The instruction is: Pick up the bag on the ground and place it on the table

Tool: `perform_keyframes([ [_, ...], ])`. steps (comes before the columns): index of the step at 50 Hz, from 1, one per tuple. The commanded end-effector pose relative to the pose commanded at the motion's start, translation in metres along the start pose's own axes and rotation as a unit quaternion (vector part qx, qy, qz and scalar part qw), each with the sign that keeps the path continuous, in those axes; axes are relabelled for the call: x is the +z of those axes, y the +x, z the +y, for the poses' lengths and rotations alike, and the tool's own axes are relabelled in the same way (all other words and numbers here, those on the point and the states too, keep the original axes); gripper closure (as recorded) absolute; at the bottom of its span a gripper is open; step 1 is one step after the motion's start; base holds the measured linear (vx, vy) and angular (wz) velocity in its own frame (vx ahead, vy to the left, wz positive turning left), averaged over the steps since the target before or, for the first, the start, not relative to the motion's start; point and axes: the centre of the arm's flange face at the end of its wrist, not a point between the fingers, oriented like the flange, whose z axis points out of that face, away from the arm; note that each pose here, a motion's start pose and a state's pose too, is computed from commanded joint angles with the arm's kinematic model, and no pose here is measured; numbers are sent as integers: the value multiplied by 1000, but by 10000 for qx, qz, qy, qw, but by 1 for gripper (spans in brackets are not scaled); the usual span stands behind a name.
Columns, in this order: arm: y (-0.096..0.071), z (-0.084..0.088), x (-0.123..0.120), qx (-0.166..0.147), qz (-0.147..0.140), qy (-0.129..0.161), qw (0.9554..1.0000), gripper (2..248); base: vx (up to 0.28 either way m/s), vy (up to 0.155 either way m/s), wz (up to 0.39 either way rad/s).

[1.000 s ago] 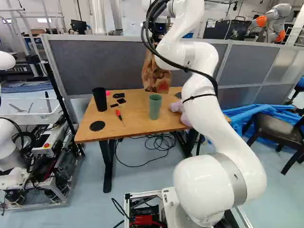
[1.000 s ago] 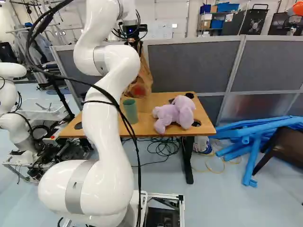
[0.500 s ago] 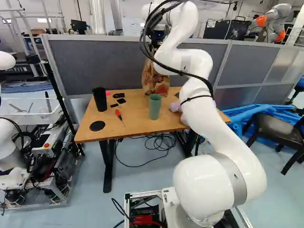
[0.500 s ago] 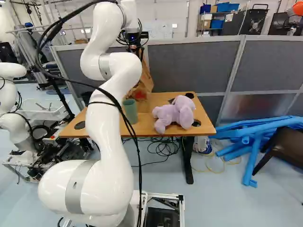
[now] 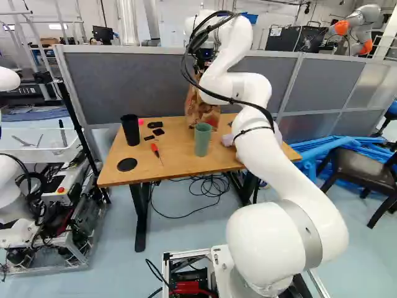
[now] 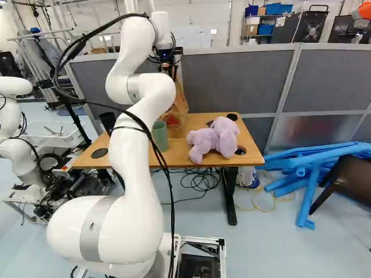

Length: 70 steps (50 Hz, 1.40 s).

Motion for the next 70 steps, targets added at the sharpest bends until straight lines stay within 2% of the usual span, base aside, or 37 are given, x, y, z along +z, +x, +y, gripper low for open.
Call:
perform_keyframes([
  [28, 11, 0, 44, 0, -291, 0, 9996, 229, 0, 0, 0],
  [49, 12, 0, 48, 0, -315, 0, 9995, 228, 0, 0, 0],
  [50, 12, 0, 48, 0, -315, 0, 9995, 201, 0, 0, 0],
  [54, 12, 0, 48, 0, -315, 0, 9995, 201, 0, 0, 0],
  [55, 12, 0, 48, 0, -315, 0, 9995, 167, 0, 0, 0],
  [59, 12, 0, 48, 0, -315, 0, 9995, 167, 0, 0, 0],
  [60, 12, 0, 48, 0, -315, 0, 9995, 133, 0, 0, 0],
  [64, 12, 0, 48, 0, -315, 0, 9995, 133, 0, 0, 0],
  [65, 12, 0, 48, 0, -315, 0, 9995, 98, 0, 0, 0],
  [70, 12, 0, 48, 0, -315, 0, 9995, 98, 0, 0, 0],
])
